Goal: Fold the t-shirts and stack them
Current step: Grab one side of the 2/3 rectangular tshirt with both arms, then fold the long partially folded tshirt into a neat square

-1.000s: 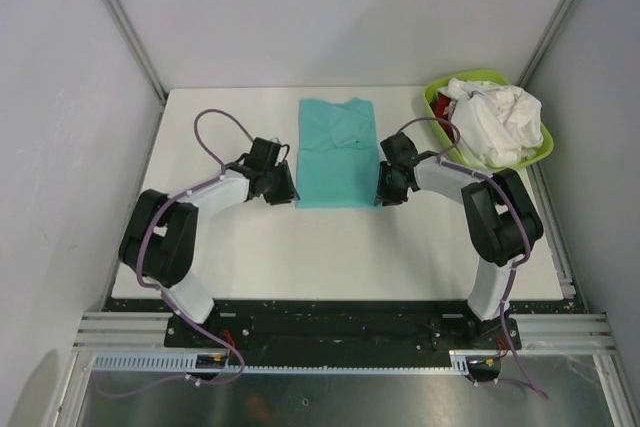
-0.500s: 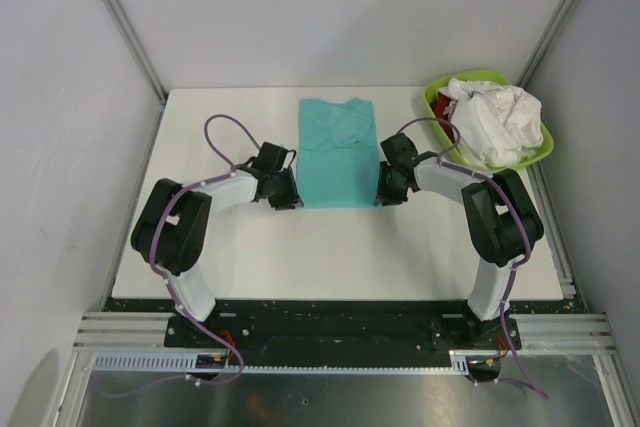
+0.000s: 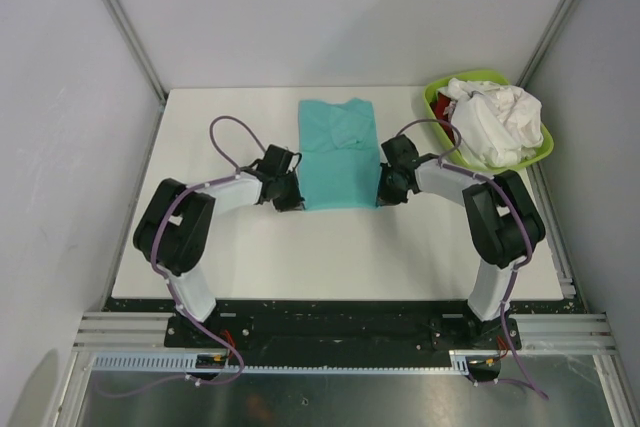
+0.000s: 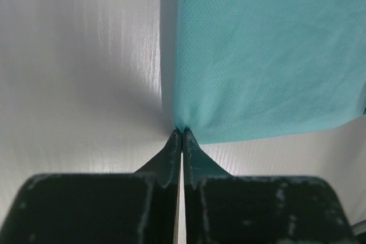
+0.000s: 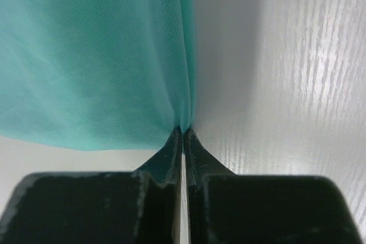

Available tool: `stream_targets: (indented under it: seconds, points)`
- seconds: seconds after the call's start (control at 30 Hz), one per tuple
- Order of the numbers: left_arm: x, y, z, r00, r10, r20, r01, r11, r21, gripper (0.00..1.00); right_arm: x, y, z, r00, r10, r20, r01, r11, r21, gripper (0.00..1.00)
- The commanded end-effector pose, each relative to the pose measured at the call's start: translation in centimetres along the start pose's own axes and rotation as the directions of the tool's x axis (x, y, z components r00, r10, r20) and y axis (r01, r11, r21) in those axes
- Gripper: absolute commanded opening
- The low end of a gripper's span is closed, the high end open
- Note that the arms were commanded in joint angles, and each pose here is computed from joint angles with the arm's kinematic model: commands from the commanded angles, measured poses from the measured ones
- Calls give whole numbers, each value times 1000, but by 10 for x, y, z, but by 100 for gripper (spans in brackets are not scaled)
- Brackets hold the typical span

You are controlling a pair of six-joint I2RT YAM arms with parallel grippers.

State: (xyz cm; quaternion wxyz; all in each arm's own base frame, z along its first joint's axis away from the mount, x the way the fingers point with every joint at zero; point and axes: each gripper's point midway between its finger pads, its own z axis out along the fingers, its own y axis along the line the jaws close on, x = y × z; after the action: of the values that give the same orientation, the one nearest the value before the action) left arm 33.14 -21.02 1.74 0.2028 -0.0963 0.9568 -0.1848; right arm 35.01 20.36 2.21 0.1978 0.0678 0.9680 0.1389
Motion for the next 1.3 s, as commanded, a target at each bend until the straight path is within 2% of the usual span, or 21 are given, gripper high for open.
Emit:
stream_targets:
  seconds: [0.0,0.23,0.5,0.7,0.87,0.97,1.17,1.27]
  points:
    - [8,-8,-16,1000,5,16,-5,1000,24,0,15,-4,-17,1000,-5,-20,5,1000,-9,1]
    - [39,0,-53,999,25,21,-26,998,57,0,54,-14,-53,999,-9,-33,8,999,-43,0]
    - [105,2,-88,998,64,-6,-63,990,126,0,117,-12,-106,999,-27,-26,25,996,-80,0]
    - [116,3,-107,998,59,28,-63,986,157,0,122,-19,-132,999,-25,39,27,997,-66,0]
    - [88,-18,-123,992,77,104,-95,979,181,0,101,-11,-143,996,-36,82,42,997,-68,0]
    - [60,-33,-129,986,75,150,-102,978,182,0,73,-2,-149,991,-50,124,59,996,-67,0]
    - [-23,-66,-128,970,46,239,-88,982,168,0,-26,25,-155,970,-18,241,48,992,-118,0]
    - [-71,-75,-113,965,23,262,-64,987,148,0,-82,39,-140,960,2,281,39,989,-140,0]
